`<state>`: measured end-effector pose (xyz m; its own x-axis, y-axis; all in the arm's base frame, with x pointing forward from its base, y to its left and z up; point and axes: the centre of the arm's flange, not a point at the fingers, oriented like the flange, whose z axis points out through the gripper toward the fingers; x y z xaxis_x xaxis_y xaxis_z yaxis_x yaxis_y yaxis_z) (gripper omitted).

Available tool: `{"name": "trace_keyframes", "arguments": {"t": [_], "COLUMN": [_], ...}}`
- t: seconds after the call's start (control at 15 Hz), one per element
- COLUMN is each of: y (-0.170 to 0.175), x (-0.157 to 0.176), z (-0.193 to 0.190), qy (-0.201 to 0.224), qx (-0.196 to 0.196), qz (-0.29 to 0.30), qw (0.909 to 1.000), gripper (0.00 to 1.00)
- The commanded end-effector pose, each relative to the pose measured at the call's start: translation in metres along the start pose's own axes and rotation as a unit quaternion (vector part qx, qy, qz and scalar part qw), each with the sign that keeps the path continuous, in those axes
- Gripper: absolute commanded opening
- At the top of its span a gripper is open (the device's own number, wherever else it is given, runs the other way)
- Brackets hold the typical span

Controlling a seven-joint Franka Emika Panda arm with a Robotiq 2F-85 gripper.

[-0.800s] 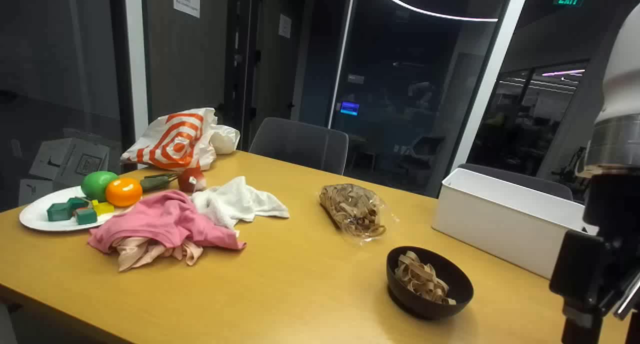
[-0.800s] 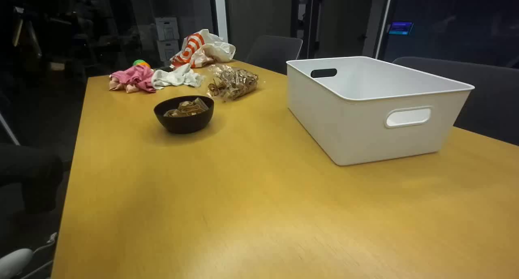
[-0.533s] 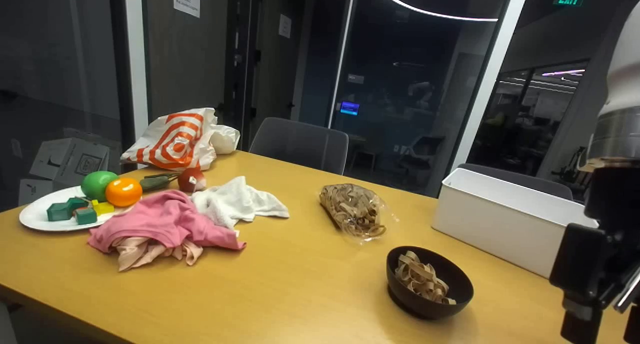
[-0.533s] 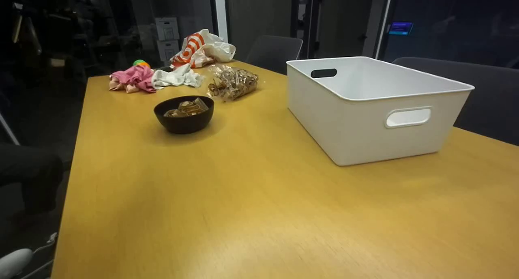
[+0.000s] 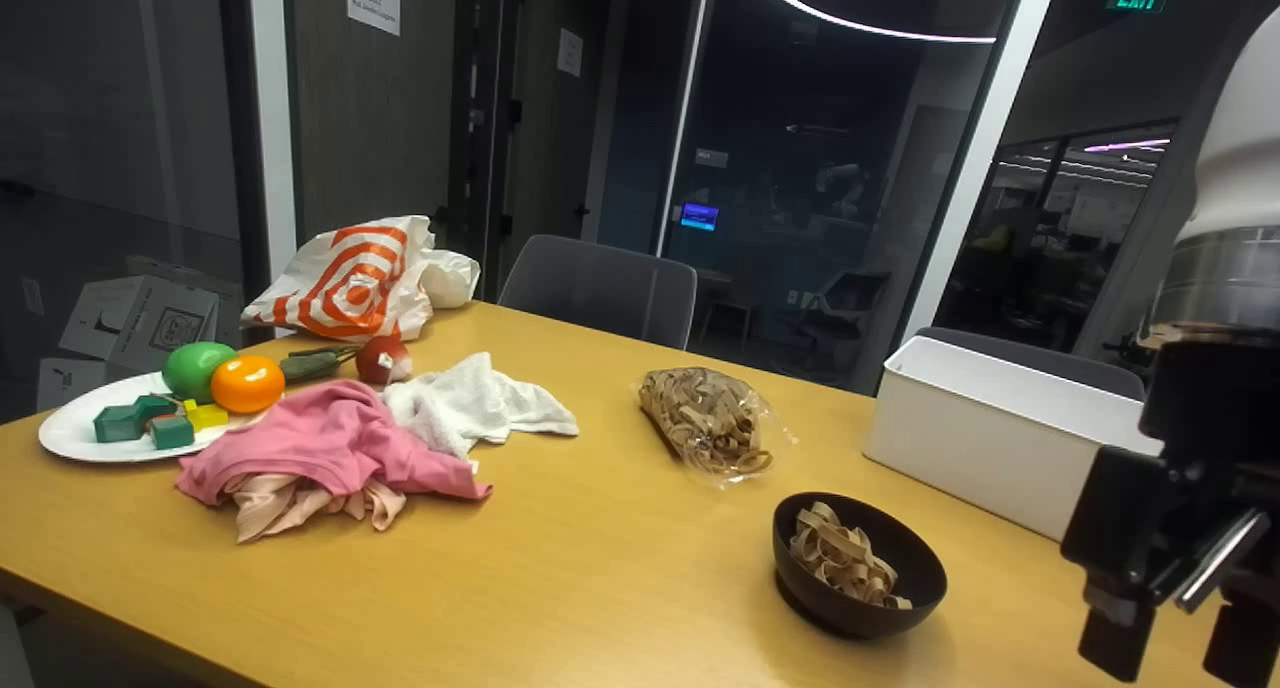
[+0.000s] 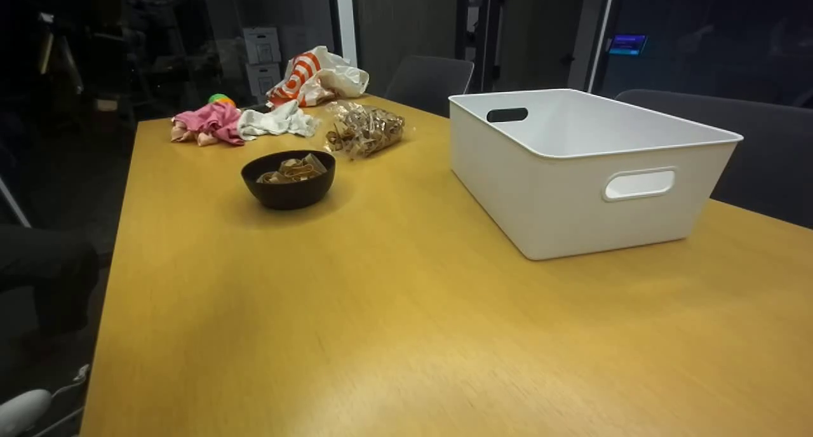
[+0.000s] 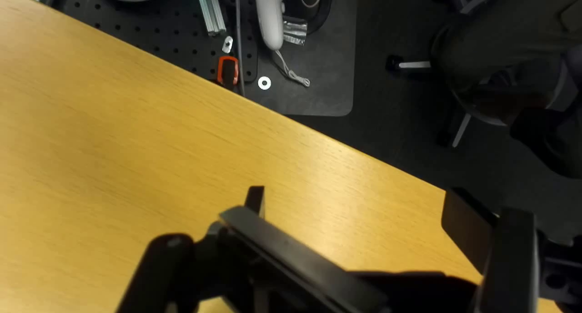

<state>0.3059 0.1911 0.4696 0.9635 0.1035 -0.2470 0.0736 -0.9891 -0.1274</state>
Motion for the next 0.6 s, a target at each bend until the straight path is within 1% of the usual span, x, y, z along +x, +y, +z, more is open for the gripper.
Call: {"name": "trace_keyframes", "arguments": {"t": [0.0,0.13,0.27,0.47,0.53], "y": [-0.002,0.002,0.008,0.024,0.029], "x": [0.030,0.049,0.072,0.106,0.115], "z": [0.005,0.010,0.017,0.025,0.027], "qy": [0.026,0.046,0.071,0.105,0.115], "qx": [0.023,0.023,0.012,-0.005,-0.005], "qz": [0.005,0.015,0.030,0.059,0.067], "qw": [0.9994,0.9986,0.9970,0.9927,0.9911], "gripper": [1.00,1.00,1.00,1.00,1.00]}}
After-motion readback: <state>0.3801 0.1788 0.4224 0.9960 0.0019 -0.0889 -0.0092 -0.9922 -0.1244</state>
